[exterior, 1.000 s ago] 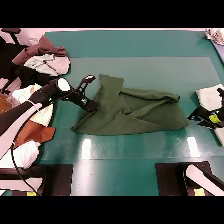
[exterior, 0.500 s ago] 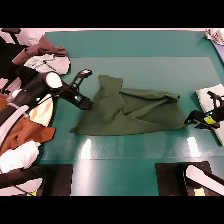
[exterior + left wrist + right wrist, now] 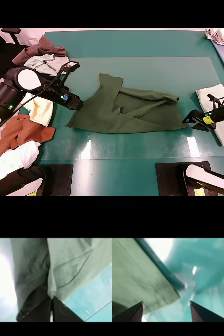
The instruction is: Fold the shirts.
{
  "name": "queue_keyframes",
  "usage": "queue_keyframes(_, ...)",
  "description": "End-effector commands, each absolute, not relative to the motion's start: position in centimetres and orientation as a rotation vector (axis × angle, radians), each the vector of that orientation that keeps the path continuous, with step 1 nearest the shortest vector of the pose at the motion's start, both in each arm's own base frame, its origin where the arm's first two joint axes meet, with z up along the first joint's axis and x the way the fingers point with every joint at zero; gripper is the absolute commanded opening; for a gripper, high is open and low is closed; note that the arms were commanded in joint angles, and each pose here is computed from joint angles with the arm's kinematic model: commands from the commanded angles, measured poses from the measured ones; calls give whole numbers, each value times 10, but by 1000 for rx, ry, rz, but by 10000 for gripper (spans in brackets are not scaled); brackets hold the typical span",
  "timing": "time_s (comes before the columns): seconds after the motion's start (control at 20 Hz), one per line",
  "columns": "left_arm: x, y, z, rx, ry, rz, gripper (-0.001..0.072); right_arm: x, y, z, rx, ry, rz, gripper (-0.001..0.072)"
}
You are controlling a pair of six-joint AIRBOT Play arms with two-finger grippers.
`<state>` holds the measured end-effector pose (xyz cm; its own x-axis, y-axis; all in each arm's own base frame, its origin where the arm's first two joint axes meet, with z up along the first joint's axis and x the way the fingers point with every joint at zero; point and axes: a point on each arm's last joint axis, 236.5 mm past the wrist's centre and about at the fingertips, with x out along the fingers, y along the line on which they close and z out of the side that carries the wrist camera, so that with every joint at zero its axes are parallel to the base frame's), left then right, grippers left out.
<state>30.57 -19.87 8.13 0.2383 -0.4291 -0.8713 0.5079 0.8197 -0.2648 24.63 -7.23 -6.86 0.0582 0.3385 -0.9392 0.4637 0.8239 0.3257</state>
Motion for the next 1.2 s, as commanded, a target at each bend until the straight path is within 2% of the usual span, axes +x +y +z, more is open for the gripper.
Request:
queue_keyframes(0.0, 305, -202, 87, 55, 1152, -646, 27, 267, -64, -65, 728, 1465, -81, 636)
queue_keyframes(0.05, 308, -203, 89, 47, 1138, -647, 27, 269, -60, -65, 749, 1466, -70, 607)
queue_keyframes(0.15, 311, -206, 91, 38, 1122, -648, 27, 265, -53, -69, 776, 1501, -49, 602)
queue_keyframes(0.35, 310, -206, 91, 35, 1124, -650, 27, 254, -53, -82, 713, 1582, -46, 602)
queue_keyframes(0.45, 311, -207, 92, 32, 1120, -650, 27, 254, -44, -87, 704, 1608, -21, 541)
queue_keyframes(0.55, 313, -208, 93, 27, 1110, -649, 27, 256, -28, -93, 670, 1645, 21, 540)
queue_keyframes(0.7, 313, -208, 93, 25, 1108, -648, 27, 266, -11, -99, 591, 1638, 63, 216)
queue_keyframes(0.75, 313, -208, 93, 25, 1108, -648, 27, 269, -7, -98, 570, 1630, 72, 67)
queue_keyframes(0.8, 313, -208, 93, 24, 1108, -647, 27, 272, -6, -97, 548, 1616, 75, 24)
queue_keyframes(1.15, 315, -217, 100, -62, 1101, -643, 27, 292, -16, -36, 487, 1374, 79, 20)
